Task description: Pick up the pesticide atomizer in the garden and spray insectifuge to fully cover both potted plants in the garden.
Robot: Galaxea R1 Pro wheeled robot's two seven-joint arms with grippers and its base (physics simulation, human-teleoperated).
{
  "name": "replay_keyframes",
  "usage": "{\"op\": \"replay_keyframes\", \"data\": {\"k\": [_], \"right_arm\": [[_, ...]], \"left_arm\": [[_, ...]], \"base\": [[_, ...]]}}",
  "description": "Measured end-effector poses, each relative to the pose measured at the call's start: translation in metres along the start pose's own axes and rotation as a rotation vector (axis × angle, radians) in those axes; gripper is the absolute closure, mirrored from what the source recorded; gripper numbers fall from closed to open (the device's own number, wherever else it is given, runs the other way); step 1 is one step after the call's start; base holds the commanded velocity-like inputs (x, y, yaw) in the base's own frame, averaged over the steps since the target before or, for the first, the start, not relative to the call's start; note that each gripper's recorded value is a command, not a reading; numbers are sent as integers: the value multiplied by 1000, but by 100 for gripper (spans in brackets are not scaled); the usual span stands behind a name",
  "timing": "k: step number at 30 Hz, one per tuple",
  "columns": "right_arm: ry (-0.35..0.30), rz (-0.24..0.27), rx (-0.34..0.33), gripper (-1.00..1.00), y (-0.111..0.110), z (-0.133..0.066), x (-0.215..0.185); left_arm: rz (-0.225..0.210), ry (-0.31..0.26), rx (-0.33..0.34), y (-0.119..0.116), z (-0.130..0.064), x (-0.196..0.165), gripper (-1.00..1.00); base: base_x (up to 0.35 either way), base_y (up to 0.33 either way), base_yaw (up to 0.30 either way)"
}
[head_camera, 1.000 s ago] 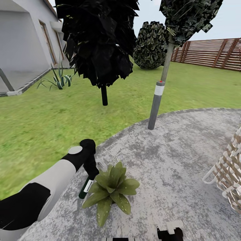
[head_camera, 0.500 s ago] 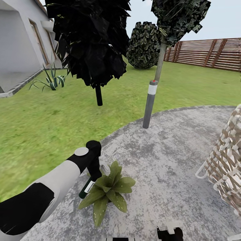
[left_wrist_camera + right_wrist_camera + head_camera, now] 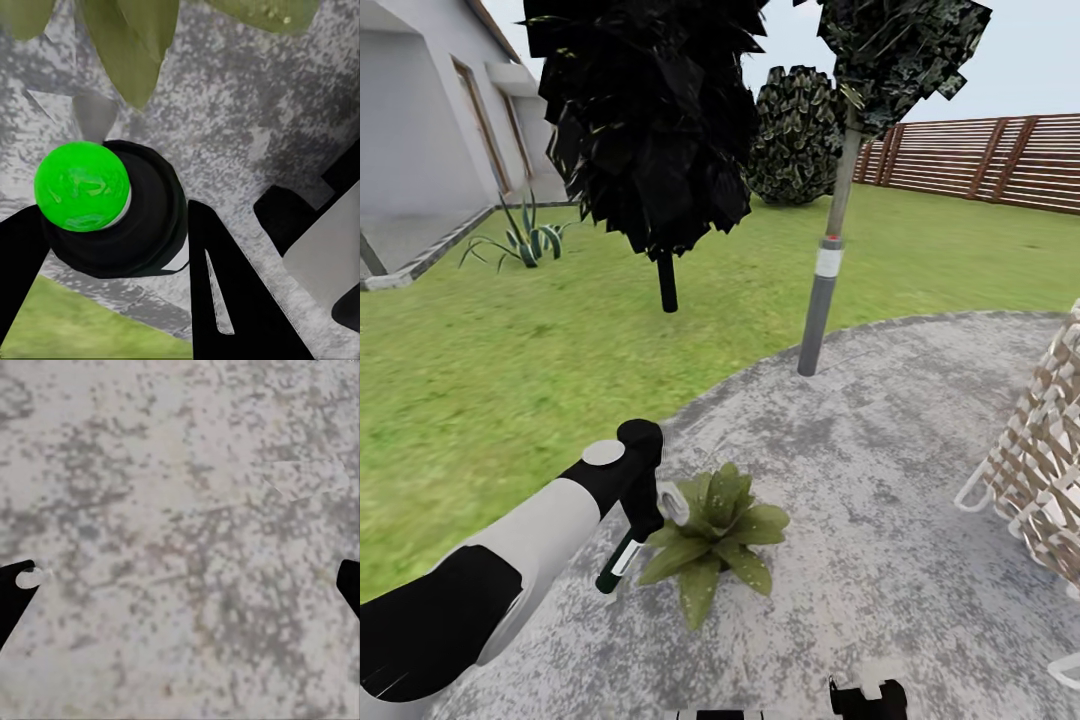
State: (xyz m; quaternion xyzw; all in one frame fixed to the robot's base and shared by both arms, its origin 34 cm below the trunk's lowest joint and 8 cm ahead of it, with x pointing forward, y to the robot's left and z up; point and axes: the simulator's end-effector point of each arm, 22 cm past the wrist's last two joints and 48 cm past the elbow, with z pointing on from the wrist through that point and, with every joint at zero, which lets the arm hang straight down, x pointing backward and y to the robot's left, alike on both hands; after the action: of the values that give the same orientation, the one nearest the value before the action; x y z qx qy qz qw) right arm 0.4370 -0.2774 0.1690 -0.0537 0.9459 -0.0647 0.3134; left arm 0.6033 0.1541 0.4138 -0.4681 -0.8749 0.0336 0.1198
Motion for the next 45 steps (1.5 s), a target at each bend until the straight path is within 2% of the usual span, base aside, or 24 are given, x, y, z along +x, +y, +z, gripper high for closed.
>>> {"op": "replay_keyframes", "data": {"k": [7, 14, 26, 33, 41, 43, 45], "right_arm": [[0, 0, 1, -100, 0, 0, 0], [0, 0, 1, -100, 0, 0, 0], [0, -2, 6, -100, -5, 0, 1], [0, -5, 10, -100, -8, 0, 1], [0, -5, 10, -100, -8, 0, 1], [1, -5, 10, -100, -8, 0, 1], [1, -5, 10, -100, -8, 0, 1]], "left_arm": [[-1, 6, 2, 0, 3, 3, 100], [-9, 12, 4, 2, 6, 7, 100], [-13, 38, -21, 7, 9, 14, 100], [-22, 37, -23, 7, 8, 14, 100], [-81, 69, -31, 30, 16, 46, 100], [-99, 74, -27, 30, 19, 50, 100], [-104, 78, -7, 21, 30, 52, 100]], "base": [[0, 36, -14], [0, 31, -230], [-71, 284, -23], [147, 232, 0], [14, 13, -1], [0, 0, -39], [0, 0, -16]]}}
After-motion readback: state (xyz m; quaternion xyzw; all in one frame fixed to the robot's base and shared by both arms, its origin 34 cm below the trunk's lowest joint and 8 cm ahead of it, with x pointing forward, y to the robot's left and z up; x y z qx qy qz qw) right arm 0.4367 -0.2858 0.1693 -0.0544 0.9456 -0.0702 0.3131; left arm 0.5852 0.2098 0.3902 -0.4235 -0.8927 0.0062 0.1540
